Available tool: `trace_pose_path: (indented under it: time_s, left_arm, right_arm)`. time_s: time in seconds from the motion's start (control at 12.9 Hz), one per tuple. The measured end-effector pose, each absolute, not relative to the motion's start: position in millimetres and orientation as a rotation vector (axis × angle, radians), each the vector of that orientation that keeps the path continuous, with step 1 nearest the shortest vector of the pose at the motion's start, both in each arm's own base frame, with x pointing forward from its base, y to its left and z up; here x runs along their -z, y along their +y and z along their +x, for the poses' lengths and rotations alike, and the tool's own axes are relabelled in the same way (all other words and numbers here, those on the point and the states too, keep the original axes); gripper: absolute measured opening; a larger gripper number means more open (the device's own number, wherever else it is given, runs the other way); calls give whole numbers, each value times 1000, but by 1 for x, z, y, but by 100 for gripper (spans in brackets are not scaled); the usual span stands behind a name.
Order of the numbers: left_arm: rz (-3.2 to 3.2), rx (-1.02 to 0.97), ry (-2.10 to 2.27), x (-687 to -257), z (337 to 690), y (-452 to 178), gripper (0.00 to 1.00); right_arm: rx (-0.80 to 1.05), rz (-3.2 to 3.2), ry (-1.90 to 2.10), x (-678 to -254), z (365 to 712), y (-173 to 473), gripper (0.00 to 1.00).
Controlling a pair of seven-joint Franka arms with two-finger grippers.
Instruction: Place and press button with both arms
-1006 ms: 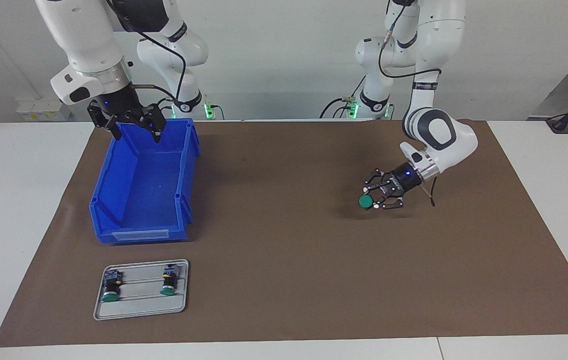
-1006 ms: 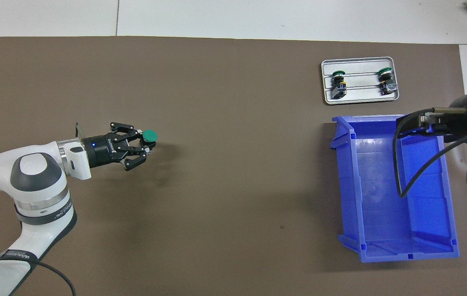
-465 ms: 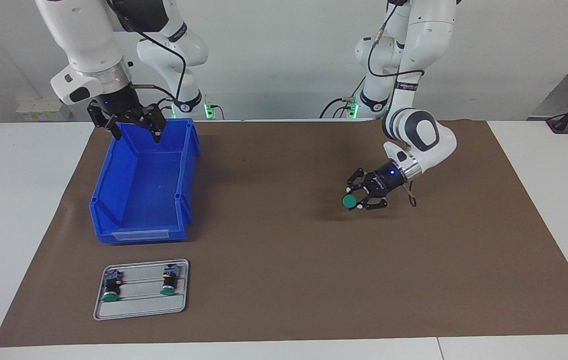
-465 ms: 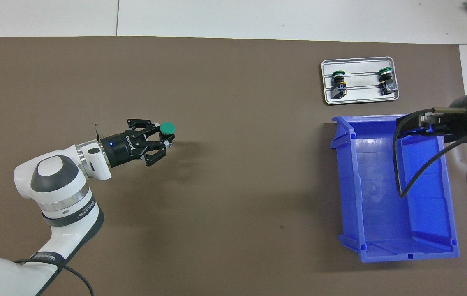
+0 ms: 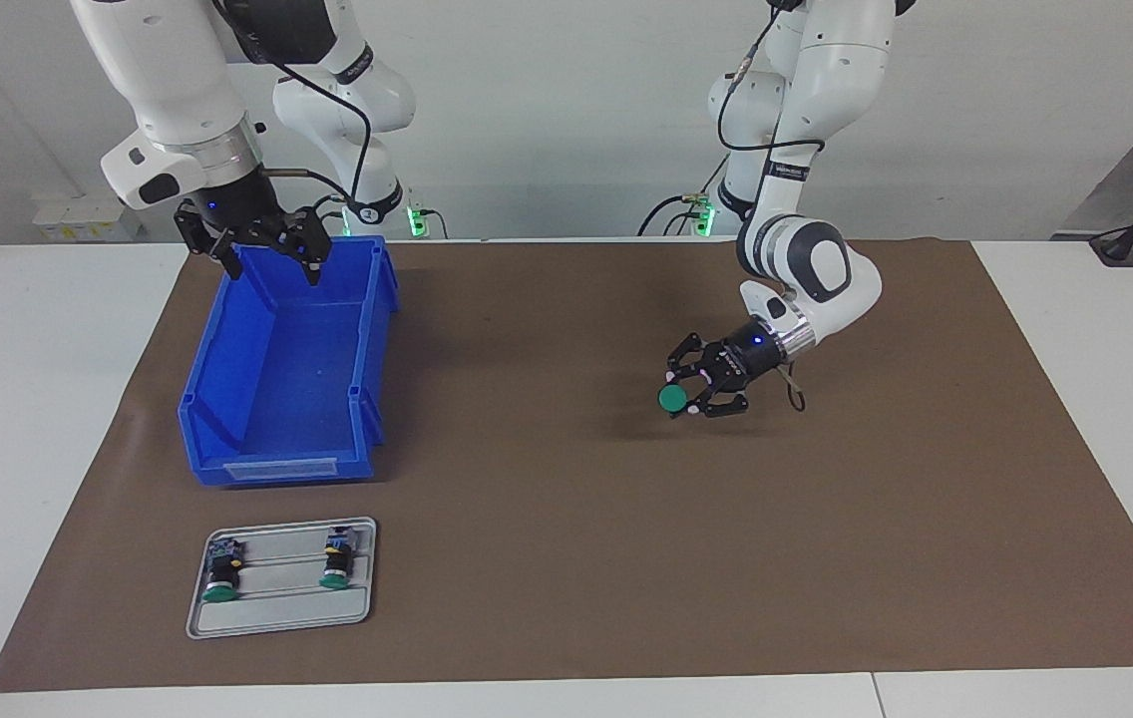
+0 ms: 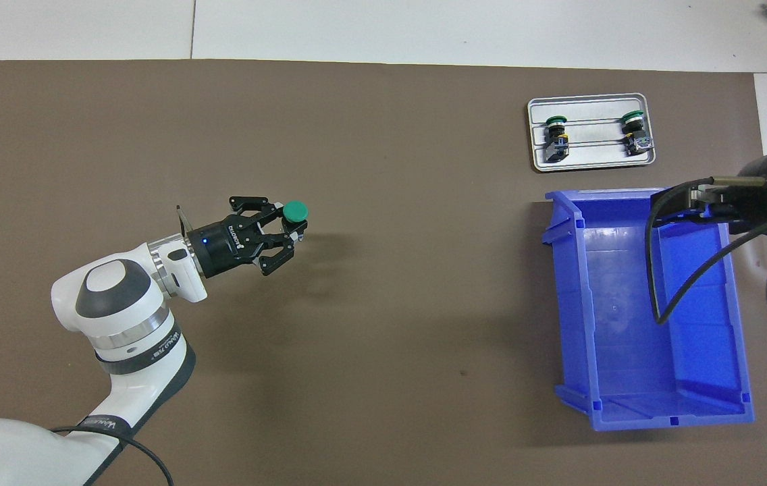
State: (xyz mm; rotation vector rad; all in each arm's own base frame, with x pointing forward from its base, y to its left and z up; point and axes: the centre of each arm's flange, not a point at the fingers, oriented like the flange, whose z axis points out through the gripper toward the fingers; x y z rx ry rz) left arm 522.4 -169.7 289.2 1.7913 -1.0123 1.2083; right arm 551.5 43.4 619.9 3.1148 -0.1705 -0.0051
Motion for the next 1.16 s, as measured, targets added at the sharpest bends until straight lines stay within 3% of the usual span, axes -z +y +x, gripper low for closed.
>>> trace_pose_path:
  time_s: [0.85, 1.16]
  left_arm:
    - [1740, -1224, -991, -248, 513, -186, 34]
    - [1630, -1303, -936, -196, 504, -184, 34]
  right_arm:
    - [5, 3115, -170, -620, 552, 43, 100]
    - [5, 3115, -171, -620, 552, 43, 100]
